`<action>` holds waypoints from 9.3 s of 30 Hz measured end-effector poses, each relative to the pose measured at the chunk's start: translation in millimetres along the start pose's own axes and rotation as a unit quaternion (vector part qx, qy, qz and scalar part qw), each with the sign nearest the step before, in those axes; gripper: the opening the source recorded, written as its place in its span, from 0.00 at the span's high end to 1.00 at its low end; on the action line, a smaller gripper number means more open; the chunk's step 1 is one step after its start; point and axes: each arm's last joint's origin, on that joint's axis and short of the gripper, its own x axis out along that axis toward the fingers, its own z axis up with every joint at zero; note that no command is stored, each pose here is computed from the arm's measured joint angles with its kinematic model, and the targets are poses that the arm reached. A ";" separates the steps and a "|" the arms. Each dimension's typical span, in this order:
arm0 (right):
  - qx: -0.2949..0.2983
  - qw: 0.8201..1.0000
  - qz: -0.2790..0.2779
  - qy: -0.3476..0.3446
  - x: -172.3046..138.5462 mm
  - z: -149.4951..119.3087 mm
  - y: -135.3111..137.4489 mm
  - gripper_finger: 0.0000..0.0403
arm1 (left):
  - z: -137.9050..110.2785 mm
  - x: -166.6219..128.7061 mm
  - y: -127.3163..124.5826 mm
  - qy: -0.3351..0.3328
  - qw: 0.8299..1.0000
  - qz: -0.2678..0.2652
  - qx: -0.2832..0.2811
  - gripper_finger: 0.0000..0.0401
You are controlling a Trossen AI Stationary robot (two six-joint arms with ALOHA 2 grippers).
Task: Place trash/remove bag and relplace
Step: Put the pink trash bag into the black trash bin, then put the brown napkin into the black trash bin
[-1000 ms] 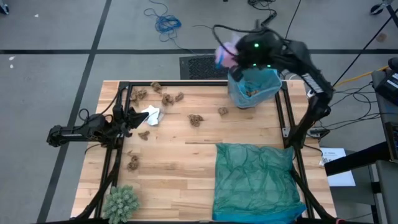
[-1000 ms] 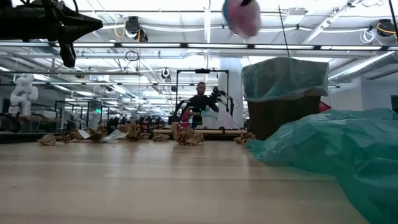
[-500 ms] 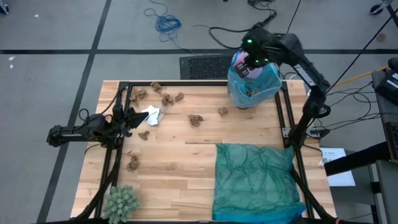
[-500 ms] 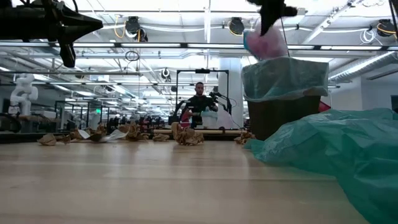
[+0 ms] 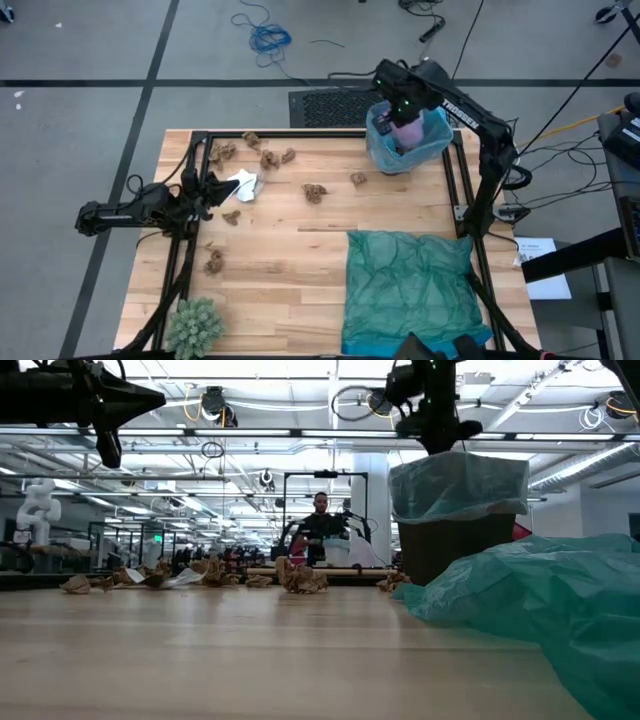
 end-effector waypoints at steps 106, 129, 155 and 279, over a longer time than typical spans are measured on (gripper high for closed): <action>-0.351 0.931 0.065 0.077 85.3 -4.6 -38.0 1.00 | -1.5 0.0 1.9 0.002 1.000 0.018 0.004 0.95; -0.340 0.934 0.084 0.076 101.7 -6.7 -41.3 1.00 | -1.7 0.0 2.1 0.003 1.000 0.019 0.008 0.95; -0.296 0.952 0.080 0.009 29.0 -6.1 -51.8 1.00 | -2.9 -0.1 2.8 0.009 1.000 0.023 0.010 0.95; -0.142 0.967 0.086 -0.191 -65.9 -43.6 -5.7 0.99 | -2.8 -0.1 3.6 0.005 0.999 0.033 0.007 0.95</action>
